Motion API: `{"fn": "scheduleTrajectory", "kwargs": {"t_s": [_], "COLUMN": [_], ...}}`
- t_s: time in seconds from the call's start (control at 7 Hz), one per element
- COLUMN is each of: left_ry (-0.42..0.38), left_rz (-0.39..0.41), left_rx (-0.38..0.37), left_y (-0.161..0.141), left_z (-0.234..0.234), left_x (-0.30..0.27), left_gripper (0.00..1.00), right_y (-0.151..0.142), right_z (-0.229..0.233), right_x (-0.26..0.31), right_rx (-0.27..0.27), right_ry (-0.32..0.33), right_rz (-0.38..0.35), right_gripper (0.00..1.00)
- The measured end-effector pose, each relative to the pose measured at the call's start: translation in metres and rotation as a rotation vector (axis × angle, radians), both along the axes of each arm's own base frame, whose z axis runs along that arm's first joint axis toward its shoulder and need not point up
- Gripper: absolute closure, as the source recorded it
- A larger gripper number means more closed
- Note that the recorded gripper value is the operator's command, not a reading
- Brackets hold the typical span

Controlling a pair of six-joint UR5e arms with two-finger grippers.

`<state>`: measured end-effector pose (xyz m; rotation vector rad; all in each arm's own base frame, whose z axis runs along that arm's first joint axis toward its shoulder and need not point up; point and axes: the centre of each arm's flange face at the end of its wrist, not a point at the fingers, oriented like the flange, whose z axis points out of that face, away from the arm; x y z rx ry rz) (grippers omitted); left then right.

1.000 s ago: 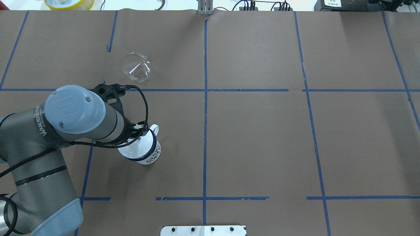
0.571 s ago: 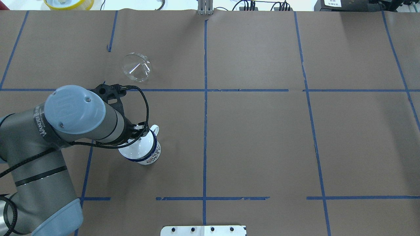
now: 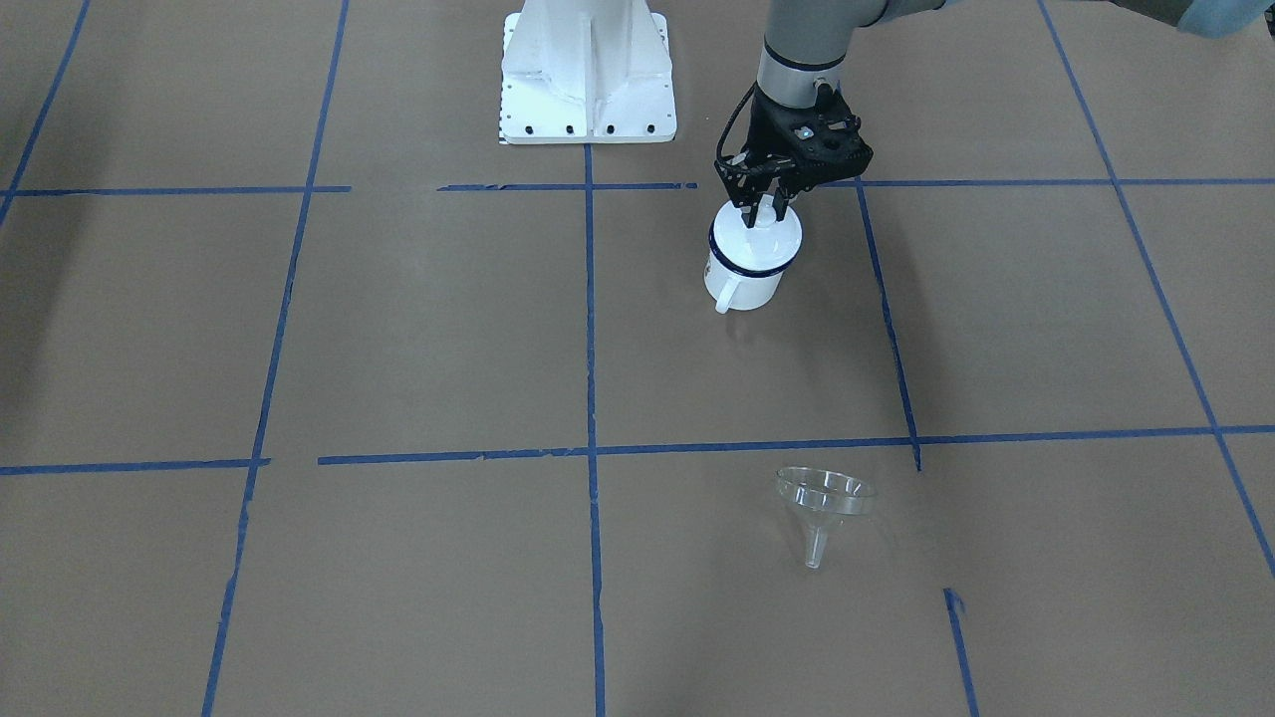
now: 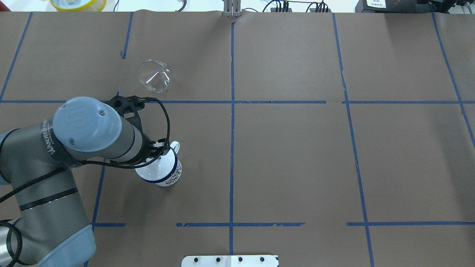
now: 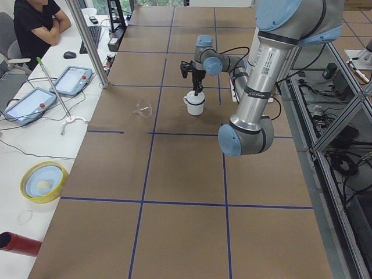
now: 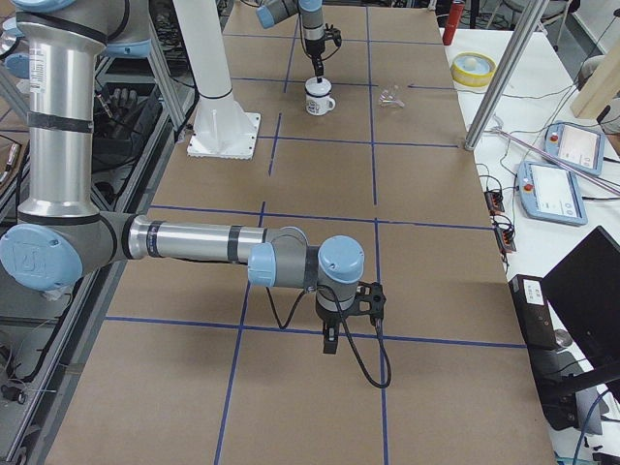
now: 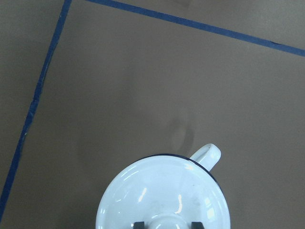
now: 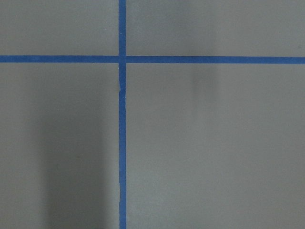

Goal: Remove funnel from cup
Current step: 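Hold the lid seated on the mug with the left gripper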

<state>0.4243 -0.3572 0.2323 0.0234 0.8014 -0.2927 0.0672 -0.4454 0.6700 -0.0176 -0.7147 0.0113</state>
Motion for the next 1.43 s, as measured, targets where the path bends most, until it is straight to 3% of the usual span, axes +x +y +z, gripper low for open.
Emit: {"fn": "scheduleTrajectory", "kwargs": {"t_s": [0.14, 1.43], "left_ry": [-0.001, 0.028], "left_rz": [0.001, -0.01], "left_rx": [0.0, 0.016], "left_y": [0.0, 0.0], "left_z": [0.0, -0.013], "left_x": [0.0, -0.008], "left_gripper": [0.01, 0.0], "right_y": [0.0, 0.0], "right_z": [0.0, 0.0], "right_x": [0.0, 0.0], "right_rx": [0.0, 0.0], "right_ry": [0.0, 0.0], "right_rz": [0.0, 0.0], "right_gripper": [0.0, 0.0]}}
